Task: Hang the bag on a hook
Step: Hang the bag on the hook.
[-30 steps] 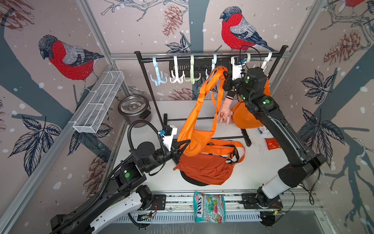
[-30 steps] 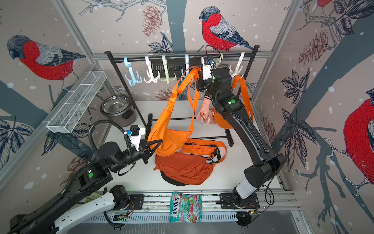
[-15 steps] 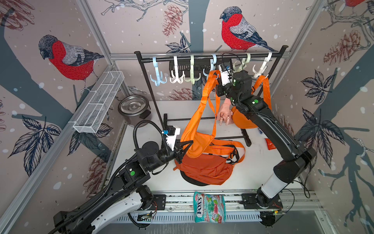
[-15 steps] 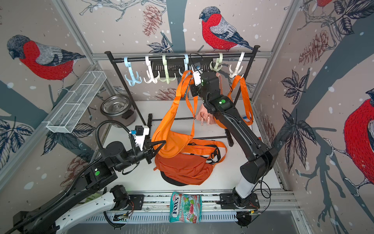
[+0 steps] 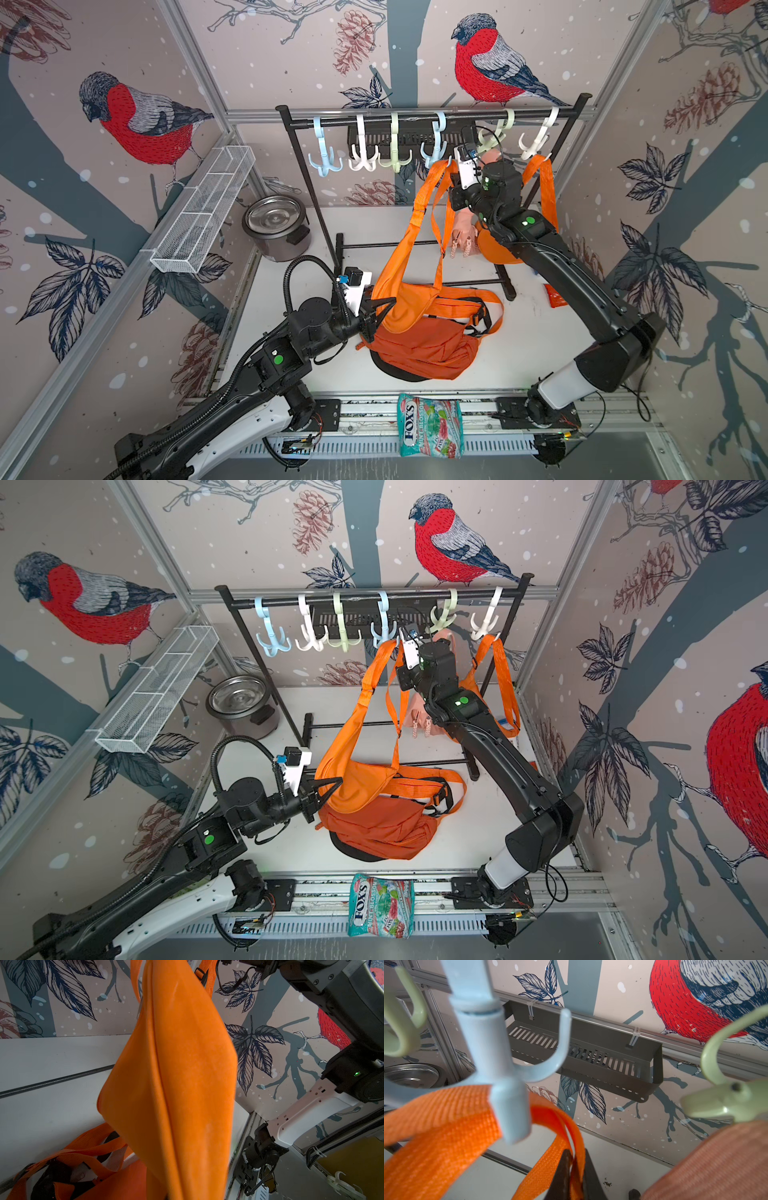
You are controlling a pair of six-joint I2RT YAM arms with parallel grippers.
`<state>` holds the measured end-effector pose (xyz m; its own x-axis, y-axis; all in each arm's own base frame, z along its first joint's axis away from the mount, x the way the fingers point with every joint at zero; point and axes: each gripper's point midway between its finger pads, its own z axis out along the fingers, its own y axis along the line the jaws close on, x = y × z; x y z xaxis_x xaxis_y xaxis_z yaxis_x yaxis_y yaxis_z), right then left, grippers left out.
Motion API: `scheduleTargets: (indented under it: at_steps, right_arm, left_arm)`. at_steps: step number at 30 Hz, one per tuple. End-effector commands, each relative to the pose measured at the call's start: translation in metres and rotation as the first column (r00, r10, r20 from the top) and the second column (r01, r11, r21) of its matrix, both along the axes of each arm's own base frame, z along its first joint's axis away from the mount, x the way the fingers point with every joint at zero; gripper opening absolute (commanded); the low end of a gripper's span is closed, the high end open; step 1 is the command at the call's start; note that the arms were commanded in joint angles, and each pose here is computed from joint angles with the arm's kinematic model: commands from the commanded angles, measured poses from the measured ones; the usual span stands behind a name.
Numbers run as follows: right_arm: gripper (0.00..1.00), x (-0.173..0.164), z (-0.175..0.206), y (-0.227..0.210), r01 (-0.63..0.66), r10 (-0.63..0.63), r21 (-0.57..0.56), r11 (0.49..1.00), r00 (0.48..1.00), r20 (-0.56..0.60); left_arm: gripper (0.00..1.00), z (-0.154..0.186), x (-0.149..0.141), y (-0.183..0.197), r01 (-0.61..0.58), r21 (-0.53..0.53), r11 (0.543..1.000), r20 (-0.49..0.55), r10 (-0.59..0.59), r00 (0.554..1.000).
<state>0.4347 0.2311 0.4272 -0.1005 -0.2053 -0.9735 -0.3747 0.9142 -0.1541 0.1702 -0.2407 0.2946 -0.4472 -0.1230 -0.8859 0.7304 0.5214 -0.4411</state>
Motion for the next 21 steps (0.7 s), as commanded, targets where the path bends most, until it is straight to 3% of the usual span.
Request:
scheduleTargets:
  at_steps: [1,5,6,10,12,17,21]
  right_arm:
    - [0.20,-0.004,0.012,-0.004,0.003,-0.005,0.051,0.999,0.999,0.041]
    - [0.27,-0.006,0.004,-0.012,0.033,-0.035,0.057,0.998,0.999,0.032]
    - [0.28,-0.007,0.003,-0.014,0.039,-0.041,0.060,0.997,0.999,0.031]
    - [0.29,-0.011,-0.002,-0.020,0.050,-0.052,0.067,0.996,0.998,0.024]
    - [0.29,-0.015,-0.004,-0.022,0.050,-0.051,0.072,0.996,0.998,0.023]
    - [0.33,-0.027,-0.007,-0.023,0.025,-0.028,0.092,0.995,0.999,0.027]
    - [0.46,-0.041,-0.013,-0.018,-0.012,0.009,0.091,0.996,0.999,0.032]
  left_arm:
    - [0.00,0.011,0.000,-0.002,0.007,-0.058,0.998,0.024,-0.006,1.000]
    - [0.00,0.001,0.002,-0.005,0.008,-0.036,0.999,0.002,-0.008,1.000]
    - [0.05,-0.001,0.003,-0.006,0.008,-0.031,0.999,-0.003,-0.008,1.000]
    - [0.52,-0.007,0.006,-0.008,0.002,-0.018,1.000,-0.016,-0.003,1.000]
    - [0.64,-0.008,0.007,-0.008,-0.005,-0.016,1.000,-0.018,0.005,1.000]
    - [0.71,-0.009,0.009,-0.004,-0.031,-0.018,0.999,-0.014,0.031,0.999]
    - [0.72,-0.009,0.011,-0.001,-0.048,-0.022,0.999,-0.010,0.047,0.999]
